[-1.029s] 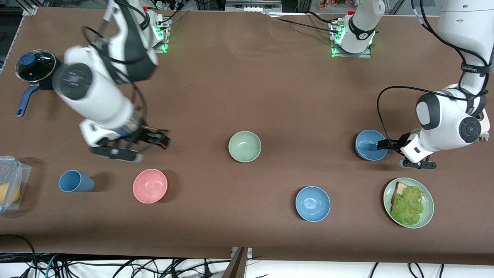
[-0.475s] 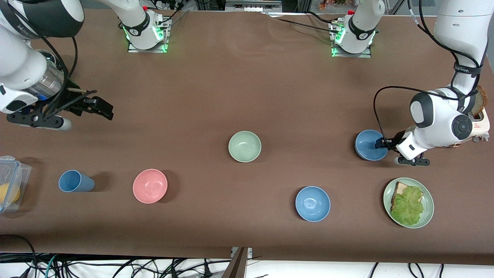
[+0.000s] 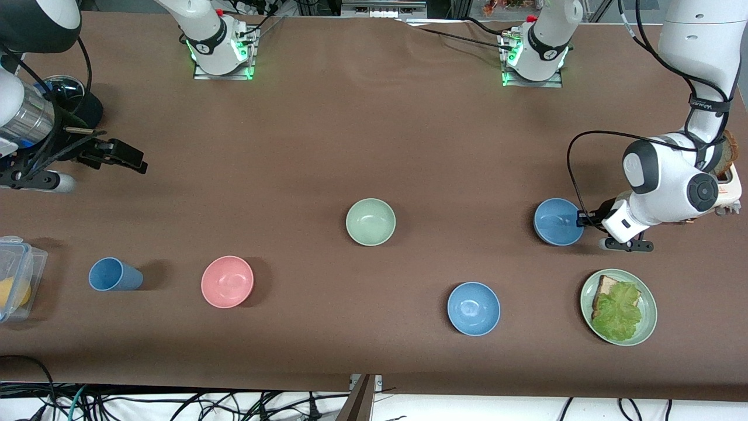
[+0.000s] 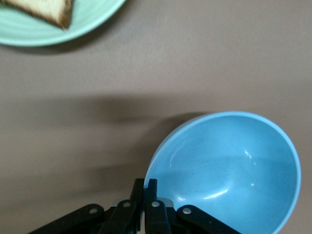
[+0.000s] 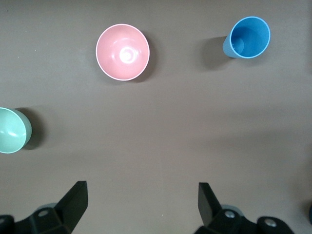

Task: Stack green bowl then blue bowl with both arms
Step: 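Lift the blue bowl with the left gripper and carry it over the green bowl, then lower the blue bowl into the green bowl and open the left gripper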

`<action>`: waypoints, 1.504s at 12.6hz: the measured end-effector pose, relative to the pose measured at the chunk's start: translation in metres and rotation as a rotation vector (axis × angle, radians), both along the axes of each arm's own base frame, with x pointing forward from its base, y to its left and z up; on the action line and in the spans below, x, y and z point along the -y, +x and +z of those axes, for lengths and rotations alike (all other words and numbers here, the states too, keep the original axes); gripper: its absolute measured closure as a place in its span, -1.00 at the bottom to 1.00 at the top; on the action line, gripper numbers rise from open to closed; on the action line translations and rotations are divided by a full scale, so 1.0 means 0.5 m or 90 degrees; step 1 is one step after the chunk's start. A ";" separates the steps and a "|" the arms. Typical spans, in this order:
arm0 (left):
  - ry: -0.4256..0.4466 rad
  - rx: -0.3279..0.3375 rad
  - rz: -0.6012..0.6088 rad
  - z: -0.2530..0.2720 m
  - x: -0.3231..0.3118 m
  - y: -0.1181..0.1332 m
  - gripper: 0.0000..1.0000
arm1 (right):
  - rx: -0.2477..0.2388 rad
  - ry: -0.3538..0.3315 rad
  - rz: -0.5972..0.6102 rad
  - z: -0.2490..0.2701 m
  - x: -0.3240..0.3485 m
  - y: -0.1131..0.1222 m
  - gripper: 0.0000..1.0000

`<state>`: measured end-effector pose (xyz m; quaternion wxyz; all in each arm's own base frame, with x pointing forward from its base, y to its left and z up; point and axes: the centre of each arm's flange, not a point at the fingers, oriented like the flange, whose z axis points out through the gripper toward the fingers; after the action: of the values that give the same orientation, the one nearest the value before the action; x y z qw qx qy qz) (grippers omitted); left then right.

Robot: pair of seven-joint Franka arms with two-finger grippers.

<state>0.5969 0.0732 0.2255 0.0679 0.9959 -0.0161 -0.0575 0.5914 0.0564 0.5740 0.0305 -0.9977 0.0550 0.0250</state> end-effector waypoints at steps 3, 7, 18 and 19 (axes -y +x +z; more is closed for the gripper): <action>-0.036 -0.011 -0.013 0.110 0.048 0.054 0.91 | 0.000 0.000 0.008 -0.001 -0.008 -0.001 -1.00; -0.044 -0.002 -0.032 0.210 0.327 0.091 0.91 | -0.006 0.000 0.010 -0.015 -0.008 0.002 -1.00; 0.006 -0.035 0.134 0.163 0.938 -0.015 0.91 | -0.008 -0.001 0.003 -0.020 0.007 0.006 -1.00; 0.004 -0.030 0.145 0.154 0.957 -0.011 0.91 | -0.007 -0.001 0.003 -0.019 0.007 0.005 -1.00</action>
<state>0.5915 -0.4051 0.3026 0.0715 0.9899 0.0990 -0.0725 0.5941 0.0527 0.5646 0.0296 -0.9977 0.0530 0.0303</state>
